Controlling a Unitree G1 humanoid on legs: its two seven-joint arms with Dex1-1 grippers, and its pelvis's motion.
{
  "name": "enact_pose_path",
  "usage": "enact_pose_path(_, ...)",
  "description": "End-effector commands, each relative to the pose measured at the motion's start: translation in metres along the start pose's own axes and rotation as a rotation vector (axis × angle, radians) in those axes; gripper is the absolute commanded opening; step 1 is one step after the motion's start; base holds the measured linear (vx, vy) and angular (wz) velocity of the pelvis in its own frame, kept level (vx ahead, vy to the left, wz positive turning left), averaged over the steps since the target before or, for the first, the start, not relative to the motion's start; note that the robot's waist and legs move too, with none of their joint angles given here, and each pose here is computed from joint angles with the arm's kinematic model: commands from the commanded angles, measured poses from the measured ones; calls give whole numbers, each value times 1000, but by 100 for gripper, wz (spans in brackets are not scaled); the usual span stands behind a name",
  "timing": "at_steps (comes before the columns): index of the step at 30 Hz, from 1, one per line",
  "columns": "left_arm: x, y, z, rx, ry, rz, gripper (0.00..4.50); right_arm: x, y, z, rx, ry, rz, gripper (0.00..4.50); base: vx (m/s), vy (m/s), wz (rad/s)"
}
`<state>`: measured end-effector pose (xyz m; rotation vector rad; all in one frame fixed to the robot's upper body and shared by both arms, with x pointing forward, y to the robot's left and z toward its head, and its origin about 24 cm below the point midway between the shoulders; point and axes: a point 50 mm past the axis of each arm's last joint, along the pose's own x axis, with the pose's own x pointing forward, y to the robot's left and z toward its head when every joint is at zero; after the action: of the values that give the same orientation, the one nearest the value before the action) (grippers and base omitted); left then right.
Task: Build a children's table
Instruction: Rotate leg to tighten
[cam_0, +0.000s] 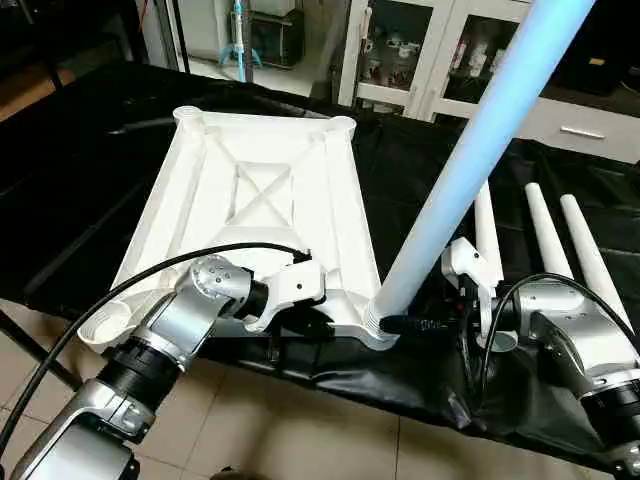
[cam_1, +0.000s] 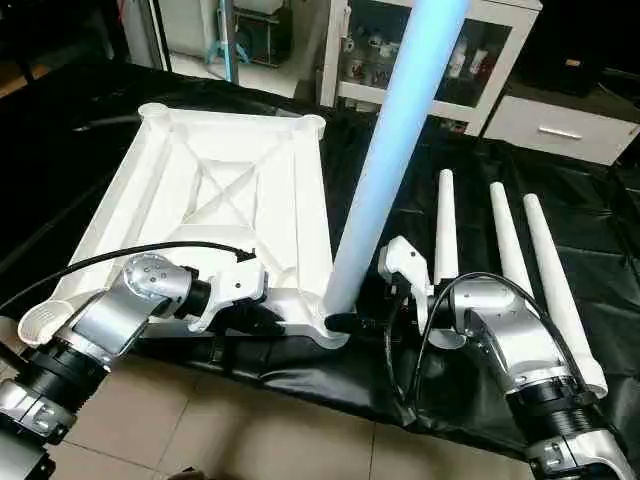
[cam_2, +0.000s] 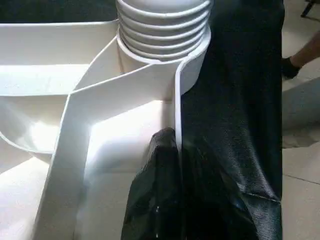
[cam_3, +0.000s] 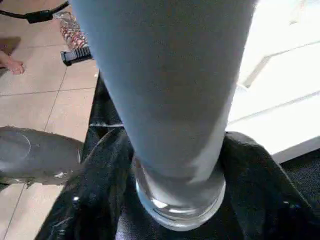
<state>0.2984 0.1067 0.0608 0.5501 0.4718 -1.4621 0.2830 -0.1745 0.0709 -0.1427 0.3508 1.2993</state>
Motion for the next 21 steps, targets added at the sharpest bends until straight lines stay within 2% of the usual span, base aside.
enact_pose_path(1,7,-5,-1,6,8,-31,0,1,4,-3,-7,4,49,248,0,0,0)
enact_pose_path(6,8,-6,-1,3,9,-34,0,3,6,-6,7,1,54,208,0,0,0)
enact_pose_path(10,8,-5,-1,-10,2,-21,0,6,5,-8,43,-12,17,201,0,0,0)
enact_pose_path(13,10,0,1,-38,-4,25,0,12,-2,-16,77,16,-84,198,0,0,0)
enact_pose_path(15,14,11,5,-85,-15,113,0,21,-9,-28,116,61,-198,198,0,0,0)
enact_pose_path(17,14,14,5,-96,-17,134,0,23,-10,-30,122,70,-219,198,0,0,0)
enact_pose_path(18,16,24,9,-133,-25,220,0,30,-15,-37,166,91,-290,197,0,0,0)
enact_pose_path(21,20,41,16,-213,-31,371,0,47,-21,-43,210,109,-409,196,0,0,0)
